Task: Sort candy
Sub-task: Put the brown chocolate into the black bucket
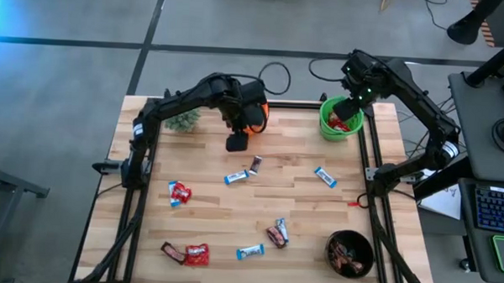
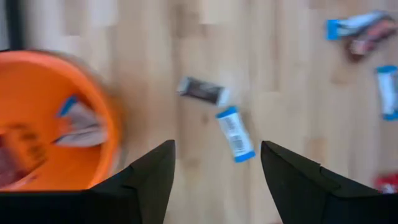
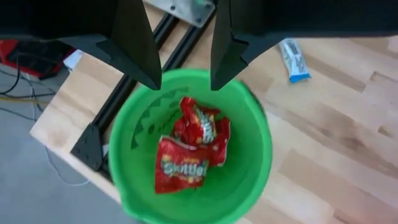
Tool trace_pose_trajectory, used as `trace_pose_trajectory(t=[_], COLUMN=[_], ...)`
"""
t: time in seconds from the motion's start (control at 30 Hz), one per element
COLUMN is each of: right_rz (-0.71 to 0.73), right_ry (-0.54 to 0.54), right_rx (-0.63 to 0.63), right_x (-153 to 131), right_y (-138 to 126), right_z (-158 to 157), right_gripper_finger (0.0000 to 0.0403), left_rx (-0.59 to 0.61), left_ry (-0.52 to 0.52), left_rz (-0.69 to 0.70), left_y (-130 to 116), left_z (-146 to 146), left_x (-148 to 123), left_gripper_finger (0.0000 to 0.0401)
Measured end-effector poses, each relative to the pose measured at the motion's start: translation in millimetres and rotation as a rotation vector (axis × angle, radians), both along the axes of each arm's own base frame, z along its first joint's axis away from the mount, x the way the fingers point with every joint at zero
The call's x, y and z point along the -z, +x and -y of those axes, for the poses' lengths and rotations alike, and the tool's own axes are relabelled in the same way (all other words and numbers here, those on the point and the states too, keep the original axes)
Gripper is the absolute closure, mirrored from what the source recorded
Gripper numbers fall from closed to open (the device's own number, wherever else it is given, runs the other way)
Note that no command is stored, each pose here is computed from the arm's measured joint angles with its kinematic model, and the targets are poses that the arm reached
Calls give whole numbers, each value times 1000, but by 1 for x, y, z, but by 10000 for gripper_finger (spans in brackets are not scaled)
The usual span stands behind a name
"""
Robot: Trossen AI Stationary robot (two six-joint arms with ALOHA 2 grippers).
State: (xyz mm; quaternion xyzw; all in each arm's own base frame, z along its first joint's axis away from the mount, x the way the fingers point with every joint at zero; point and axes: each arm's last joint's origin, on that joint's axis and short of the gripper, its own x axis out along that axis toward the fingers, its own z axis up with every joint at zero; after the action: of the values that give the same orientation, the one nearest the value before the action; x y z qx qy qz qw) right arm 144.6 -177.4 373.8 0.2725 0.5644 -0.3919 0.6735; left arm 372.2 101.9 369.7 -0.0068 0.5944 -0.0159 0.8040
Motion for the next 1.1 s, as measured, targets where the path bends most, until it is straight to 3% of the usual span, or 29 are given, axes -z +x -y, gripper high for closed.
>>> trace_pose_trajectory(t=[0.4,1.1], right_rz=[105,247], right_ry=[55,52], right_rx=[-32,10], right_x=[-8,-29], right_y=[13,15], right_z=[-31,-88], right_gripper_finger=[263,252], left_rx=[225,463], left_ry=[-17,12], left_rz=[-114,59], left_y=[17,42], left_z=[70,167], left_x=[36,72], left_gripper_finger=[187,187])
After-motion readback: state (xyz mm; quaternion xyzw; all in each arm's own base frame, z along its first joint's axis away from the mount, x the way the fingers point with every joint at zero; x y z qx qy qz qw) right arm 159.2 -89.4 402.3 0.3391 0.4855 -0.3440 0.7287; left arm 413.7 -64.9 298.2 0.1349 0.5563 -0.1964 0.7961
